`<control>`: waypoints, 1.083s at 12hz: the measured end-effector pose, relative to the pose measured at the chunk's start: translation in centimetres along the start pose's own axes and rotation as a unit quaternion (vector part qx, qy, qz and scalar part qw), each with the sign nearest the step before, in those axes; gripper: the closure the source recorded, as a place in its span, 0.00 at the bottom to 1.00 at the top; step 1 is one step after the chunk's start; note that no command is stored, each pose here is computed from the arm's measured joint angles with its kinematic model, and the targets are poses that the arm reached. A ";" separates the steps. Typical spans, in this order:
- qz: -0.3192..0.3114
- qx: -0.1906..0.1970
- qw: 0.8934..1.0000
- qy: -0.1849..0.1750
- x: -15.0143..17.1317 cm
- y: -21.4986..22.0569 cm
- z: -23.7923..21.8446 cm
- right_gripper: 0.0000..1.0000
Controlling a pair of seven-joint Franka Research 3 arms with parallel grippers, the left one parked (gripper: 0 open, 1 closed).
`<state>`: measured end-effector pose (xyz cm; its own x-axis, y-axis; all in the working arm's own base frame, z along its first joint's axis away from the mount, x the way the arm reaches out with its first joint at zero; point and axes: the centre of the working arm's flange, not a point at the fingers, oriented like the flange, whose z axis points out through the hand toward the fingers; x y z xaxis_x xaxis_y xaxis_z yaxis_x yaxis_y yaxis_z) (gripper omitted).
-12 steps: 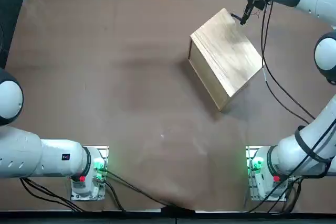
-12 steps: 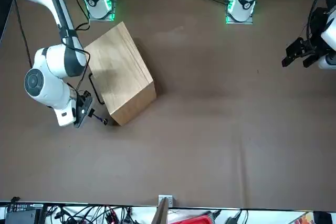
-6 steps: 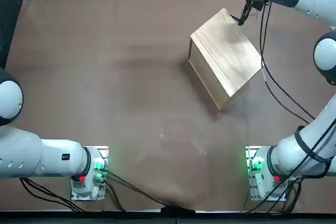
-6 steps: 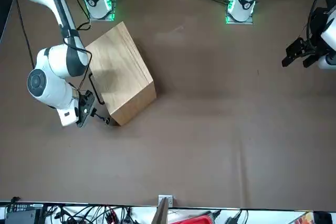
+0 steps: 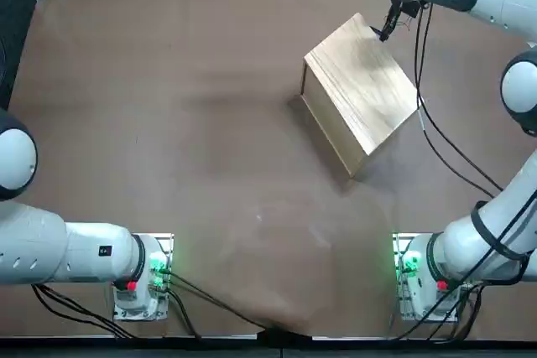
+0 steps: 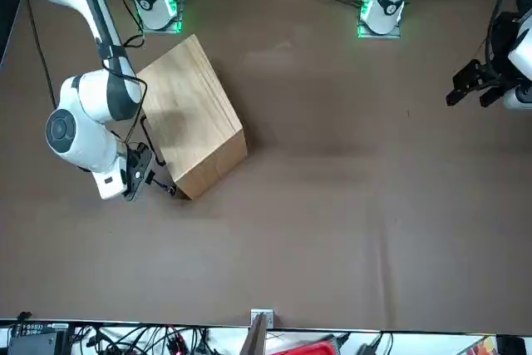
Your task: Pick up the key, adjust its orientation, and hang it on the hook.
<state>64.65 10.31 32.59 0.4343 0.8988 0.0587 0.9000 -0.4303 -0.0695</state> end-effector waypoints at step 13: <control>-0.013 0.015 1.000 -0.001 -0.1 -0.2 0.5 0.96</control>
<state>64.41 10.36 32.09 0.4110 0.9097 0.0591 0.9093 -0.4045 -0.0976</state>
